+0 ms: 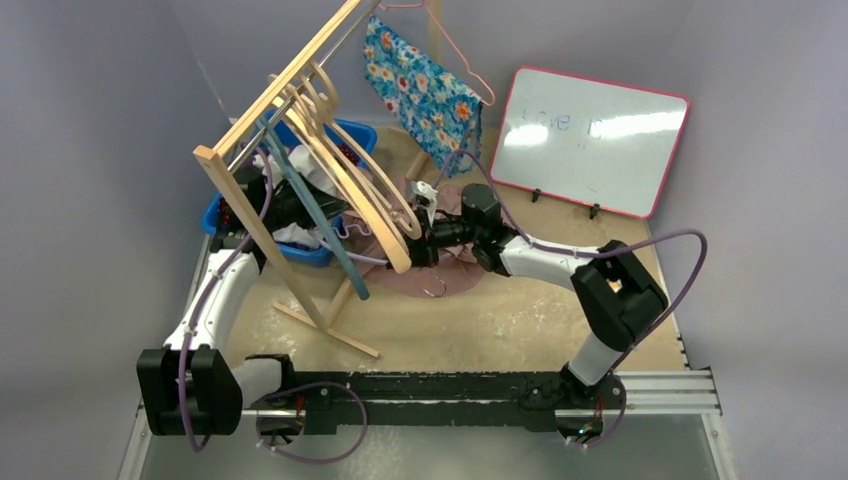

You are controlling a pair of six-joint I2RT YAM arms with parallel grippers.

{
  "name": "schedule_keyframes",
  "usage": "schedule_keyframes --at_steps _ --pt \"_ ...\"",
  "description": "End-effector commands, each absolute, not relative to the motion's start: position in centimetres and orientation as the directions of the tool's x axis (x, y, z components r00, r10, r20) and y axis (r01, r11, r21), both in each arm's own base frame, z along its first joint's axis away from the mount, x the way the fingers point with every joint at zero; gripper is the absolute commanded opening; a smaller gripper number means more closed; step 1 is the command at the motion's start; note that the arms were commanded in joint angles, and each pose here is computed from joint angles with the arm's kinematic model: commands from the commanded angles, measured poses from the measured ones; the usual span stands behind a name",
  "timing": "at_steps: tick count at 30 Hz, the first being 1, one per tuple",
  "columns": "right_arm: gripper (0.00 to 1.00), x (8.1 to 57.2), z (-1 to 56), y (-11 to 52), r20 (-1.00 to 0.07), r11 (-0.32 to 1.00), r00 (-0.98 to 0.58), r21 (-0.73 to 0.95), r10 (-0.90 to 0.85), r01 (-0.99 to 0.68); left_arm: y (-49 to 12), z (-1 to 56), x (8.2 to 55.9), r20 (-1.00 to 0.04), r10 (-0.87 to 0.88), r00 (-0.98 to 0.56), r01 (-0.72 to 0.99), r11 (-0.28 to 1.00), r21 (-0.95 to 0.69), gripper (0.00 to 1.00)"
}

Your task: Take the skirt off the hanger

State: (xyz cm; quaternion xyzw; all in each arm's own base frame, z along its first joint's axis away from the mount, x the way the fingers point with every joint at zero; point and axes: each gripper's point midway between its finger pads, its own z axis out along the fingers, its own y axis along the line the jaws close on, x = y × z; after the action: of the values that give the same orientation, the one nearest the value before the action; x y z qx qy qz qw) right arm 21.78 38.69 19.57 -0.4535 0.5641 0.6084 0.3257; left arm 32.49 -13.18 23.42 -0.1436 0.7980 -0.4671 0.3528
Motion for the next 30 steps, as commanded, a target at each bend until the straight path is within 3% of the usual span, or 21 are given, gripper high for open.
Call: schedule_keyframes --at_steps 1,3,8,9,16,20,25,30 --pt "0.00 23.8 24.7 38.6 -0.887 -0.002 -0.463 0.463 0.009 -0.887 -11.9 24.4 33.4 -0.538 -0.544 -0.644 0.133 0.612 -0.779 0.00" --pt "0.00 23.0 25.6 38.7 -0.845 -0.048 -0.534 0.533 0.019 -0.845 -11.2 23.6 33.2 -0.541 -0.537 -0.647 0.095 0.647 -0.757 0.00" --pt "0.00 23.1 28.1 37.9 -0.753 -0.113 -0.648 0.639 0.110 -0.761 -11.8 24.3 34.4 -0.476 -0.628 -0.616 0.094 0.542 -0.835 0.00" --pt "0.00 23.6 27.8 37.9 -0.750 -0.091 -0.653 0.646 0.104 -0.757 -11.7 24.2 34.8 -0.469 -0.633 -0.615 0.082 0.540 -0.837 0.05" --pt "0.00 25.1 27.6 36.8 -0.727 -0.018 -0.675 0.679 0.129 -0.734 -10.4 24.1 35.4 -0.505 -0.635 -0.585 0.058 0.589 -0.806 0.72" --pt "0.00 27.8 27.4 34.8 -0.708 0.067 -0.680 0.700 0.191 -0.711 -8.7 24.4 34.7 -0.563 -0.621 -0.546 0.033 0.655 -0.755 0.85" --pt "0.00 32.6 27.3 32.3 -0.651 0.183 -0.678 0.754 0.341 -0.631 -7.9 24.1 33.8 -0.591 -0.602 -0.536 0.015 0.694 -0.720 0.93" --pt "0.00 35.4 28.9 33.2 -0.641 0.143 -0.643 0.746 0.420 -0.650 -9.2 23.3 32.9 -0.567 -0.589 -0.576 0.065 0.659 -0.750 0.98"
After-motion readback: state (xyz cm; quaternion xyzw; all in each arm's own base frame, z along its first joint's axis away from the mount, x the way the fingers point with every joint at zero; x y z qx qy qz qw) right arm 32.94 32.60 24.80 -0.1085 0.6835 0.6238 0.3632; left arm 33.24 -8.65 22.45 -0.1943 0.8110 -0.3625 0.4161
